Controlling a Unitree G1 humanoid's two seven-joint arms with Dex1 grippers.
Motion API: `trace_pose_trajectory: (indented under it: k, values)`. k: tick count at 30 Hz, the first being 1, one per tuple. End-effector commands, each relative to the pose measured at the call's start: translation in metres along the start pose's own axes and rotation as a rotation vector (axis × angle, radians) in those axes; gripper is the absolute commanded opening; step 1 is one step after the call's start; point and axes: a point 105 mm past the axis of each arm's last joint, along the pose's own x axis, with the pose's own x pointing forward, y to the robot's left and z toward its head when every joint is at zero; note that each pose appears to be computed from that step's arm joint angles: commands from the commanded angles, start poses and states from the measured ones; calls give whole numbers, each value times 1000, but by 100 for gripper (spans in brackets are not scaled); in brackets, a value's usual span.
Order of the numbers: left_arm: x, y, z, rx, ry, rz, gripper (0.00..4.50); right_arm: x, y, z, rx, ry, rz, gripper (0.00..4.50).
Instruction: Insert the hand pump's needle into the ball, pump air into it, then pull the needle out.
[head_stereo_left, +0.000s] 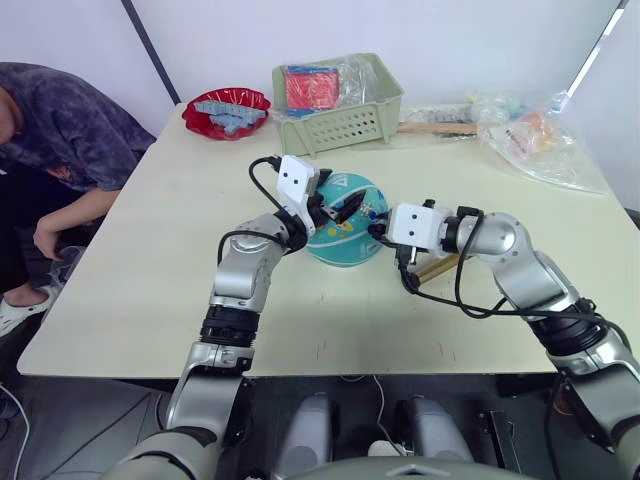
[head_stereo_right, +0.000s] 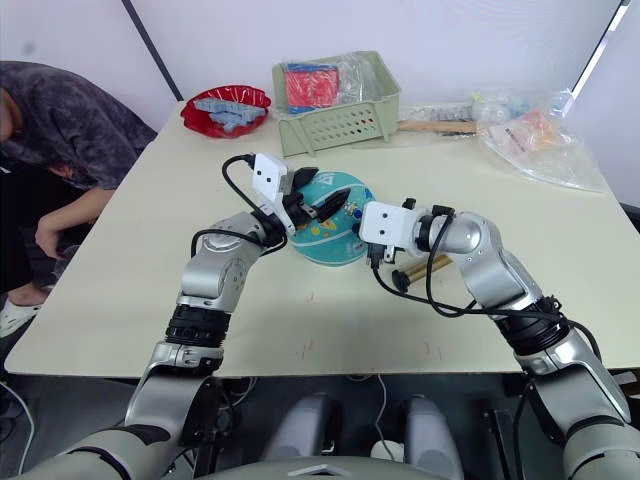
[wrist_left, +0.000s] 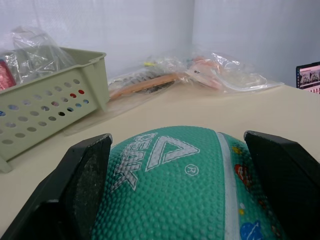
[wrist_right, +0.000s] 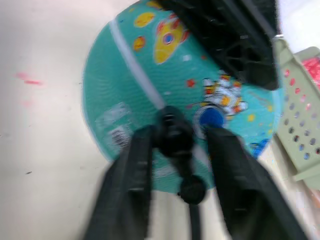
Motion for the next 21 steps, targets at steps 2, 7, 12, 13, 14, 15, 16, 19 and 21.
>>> trace_pose_trajectory:
  k: [2, 7, 12, 13, 14, 15, 16, 19, 21]
  values:
    - [0, -12, -45, -72, 142, -21, 450, -5, -4, 12, -44, -39, -21, 36]
    - [-1, -15, -53, -78, 157, -1, 450, -9, 0, 4, 31, -28, -41, 36]
    - [-3, -15, -70, -71, 203, 50, 450, -17, 0, -2, 226, -44, -89, 36]
    - [-3, -15, -74, -65, 213, 55, 450, -18, 1, -2, 247, -48, -92, 36]
    - [-3, -16, -79, -66, 226, 61, 450, -20, 1, -1, 271, -55, -94, 36]
    - [-3, -17, -82, -67, 233, 65, 450, -21, 2, -1, 287, -59, -95, 36]
    - [-3, -17, -85, -68, 240, 69, 450, -23, 3, 0, 302, -60, -97, 36]
    - [-3, -17, -96, -57, 268, 80, 450, -31, 4, 0, 337, -58, -101, 36]
    - [-2, -16, -101, -46, 281, 87, 450, -36, 4, 0, 344, -50, -102, 36]
